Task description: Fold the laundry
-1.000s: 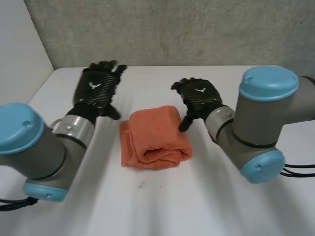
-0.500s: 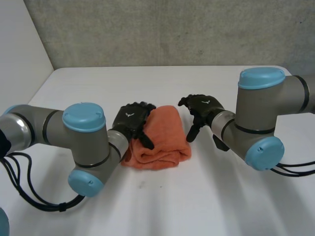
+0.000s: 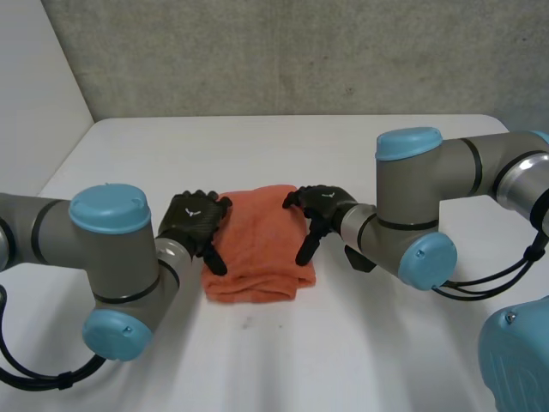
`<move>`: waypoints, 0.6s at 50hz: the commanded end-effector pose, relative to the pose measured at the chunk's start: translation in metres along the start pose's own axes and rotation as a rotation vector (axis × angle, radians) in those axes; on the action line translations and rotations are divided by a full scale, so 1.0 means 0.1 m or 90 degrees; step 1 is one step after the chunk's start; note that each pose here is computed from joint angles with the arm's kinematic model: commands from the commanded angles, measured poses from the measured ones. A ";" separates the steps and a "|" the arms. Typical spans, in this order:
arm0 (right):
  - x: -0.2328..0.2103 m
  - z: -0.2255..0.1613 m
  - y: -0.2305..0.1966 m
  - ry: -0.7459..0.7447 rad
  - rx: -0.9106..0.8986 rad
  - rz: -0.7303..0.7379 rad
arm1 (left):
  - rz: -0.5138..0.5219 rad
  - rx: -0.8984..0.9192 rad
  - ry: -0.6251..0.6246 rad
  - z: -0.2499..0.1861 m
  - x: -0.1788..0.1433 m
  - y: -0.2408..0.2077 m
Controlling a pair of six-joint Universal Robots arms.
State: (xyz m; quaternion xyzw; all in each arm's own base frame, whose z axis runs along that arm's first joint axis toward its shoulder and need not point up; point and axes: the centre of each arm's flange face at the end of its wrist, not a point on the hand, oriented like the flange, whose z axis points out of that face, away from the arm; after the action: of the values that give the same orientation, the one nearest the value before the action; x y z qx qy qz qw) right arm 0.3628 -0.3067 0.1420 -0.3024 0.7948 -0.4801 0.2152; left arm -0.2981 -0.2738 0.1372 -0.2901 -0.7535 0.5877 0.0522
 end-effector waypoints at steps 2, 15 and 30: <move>0.02 -0.51 -0.85 0.053 0.144 -0.013 | -0.014 0.091 -0.021 -0.18 -0.15 -0.54; 0.55 -1.46 -1.33 0.275 0.274 0.014 | -0.267 0.094 -0.058 -0.73 -1.02 -1.36; 0.66 -1.75 -1.16 0.281 0.265 -0.027 | -0.258 0.172 -0.036 -1.11 -1.07 -1.65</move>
State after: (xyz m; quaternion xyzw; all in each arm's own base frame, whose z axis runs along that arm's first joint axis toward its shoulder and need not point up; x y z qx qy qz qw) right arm 0.2360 -0.2837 0.3209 -0.1484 0.7083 -0.6857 0.0782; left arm -0.2234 -0.2644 0.3441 -0.1009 -0.7203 0.6609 0.1849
